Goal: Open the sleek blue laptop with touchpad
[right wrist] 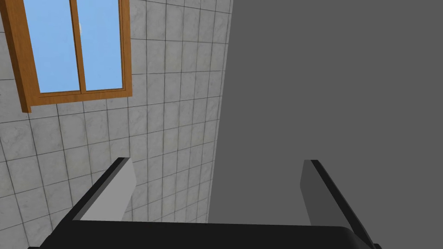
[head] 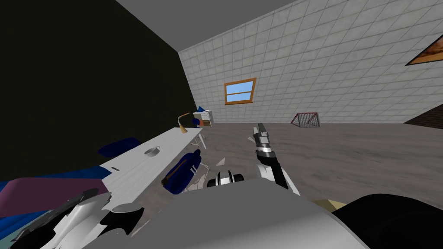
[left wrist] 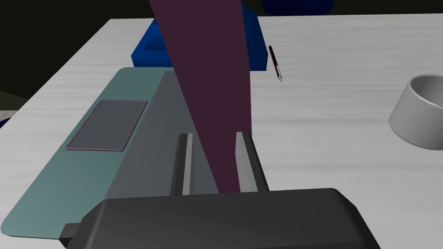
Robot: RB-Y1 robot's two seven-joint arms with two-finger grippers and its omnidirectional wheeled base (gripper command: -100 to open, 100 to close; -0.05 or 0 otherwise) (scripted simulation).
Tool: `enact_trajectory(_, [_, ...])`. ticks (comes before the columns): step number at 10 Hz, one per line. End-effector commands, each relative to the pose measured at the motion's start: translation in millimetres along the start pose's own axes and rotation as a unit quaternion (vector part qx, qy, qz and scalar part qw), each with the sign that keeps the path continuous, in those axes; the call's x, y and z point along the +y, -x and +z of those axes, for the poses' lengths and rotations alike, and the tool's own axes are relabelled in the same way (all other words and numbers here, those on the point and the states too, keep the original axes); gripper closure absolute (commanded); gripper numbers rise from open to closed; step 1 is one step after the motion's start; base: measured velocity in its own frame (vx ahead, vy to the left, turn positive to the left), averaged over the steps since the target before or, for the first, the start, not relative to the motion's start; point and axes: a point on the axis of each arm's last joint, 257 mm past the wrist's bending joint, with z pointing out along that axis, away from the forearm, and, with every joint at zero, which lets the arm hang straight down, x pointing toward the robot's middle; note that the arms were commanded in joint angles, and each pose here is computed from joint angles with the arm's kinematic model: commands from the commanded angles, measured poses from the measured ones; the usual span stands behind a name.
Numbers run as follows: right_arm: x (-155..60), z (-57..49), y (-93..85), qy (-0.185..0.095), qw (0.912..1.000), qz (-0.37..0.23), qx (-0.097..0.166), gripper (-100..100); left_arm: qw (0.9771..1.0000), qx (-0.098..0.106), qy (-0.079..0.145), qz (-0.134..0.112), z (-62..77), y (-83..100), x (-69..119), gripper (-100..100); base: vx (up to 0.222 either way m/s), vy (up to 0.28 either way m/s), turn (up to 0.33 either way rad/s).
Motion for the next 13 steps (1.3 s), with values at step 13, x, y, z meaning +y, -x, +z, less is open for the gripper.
enact_trajectory(13, [0, 0.0, 0.0, 0.000, 1.0000, 0.000, 0.000, 0, 0.9800, -0.018, -0.022, -0.197, -37.9, 61.7, 31.0, 100, -0.100, 0.056, -0.049])
